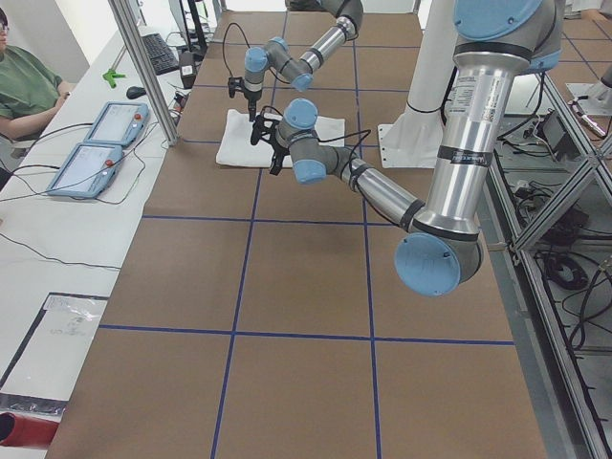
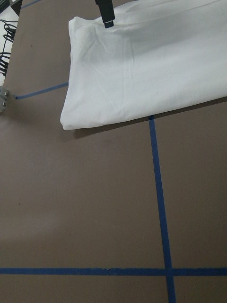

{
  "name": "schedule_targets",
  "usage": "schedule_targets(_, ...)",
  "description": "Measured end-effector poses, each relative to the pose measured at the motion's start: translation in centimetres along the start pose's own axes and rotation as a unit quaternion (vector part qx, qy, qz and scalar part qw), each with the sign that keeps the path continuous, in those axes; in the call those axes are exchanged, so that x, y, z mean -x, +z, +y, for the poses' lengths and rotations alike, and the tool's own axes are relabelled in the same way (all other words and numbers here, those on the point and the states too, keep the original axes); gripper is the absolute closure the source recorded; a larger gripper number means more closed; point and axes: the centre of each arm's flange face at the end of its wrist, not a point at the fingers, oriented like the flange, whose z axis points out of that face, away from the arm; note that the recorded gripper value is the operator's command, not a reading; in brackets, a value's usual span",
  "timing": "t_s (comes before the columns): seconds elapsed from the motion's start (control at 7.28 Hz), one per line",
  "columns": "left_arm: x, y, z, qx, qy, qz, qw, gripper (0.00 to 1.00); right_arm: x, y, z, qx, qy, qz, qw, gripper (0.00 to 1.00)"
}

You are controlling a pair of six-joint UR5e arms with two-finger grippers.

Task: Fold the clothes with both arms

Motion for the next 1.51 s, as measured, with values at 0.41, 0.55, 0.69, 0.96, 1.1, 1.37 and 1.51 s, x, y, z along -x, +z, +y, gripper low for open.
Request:
schedule_targets(0.41, 0.0, 0.0, 0.0, 0.0, 0.0, 0.0, 1.0, 0.0, 0.1, 0.3, 0.3, -0.005, -0.004, 0.0, 1.0, 0.0)
schedule_targets(0.55, 0.0, 0.0, 0.0, 0.0, 0.0, 0.0, 1.0, 0.0, 0.1, 0.5, 0.4, -0.006, -0.004, 0.001, 1.0, 0.0)
schedule_targets(0.69, 0.0, 0.0, 0.0, 0.0, 0.0, 0.0, 1.0, 0.0, 0.1, 0.6, 0.5, -0.006, -0.005, 0.003, 1.0, 0.0)
schedule_targets(0.96, -0.1, 0.0, -0.1, 0.0, 0.0, 0.0, 1.0, 0.0, 0.0, 0.9, 0.8, -0.004, -0.008, 0.004, 1.0, 0.0)
schedule_targets(1.1, -0.2, 0.0, -0.1, 0.0, 0.0, 0.0, 1.0, 0.0, -0.2, 1.1, 0.8, -0.003, -0.009, 0.006, 0.9999, 0.0)
schedule_targets(1.37, -0.2, 0.0, -0.1, 0.0, 0.0, 0.0, 1.0, 0.0, -0.8, 1.6, 1.0, 0.003, -0.013, 0.009, 0.9999, 0.0)
schedule_targets(1.51, -0.2, 0.1, -0.2, 0.0, 0.0, 0.0, 1.0, 0.0, -1.3, 2.1, 1.2, 0.011, -0.014, 0.011, 0.9998, 0.0)
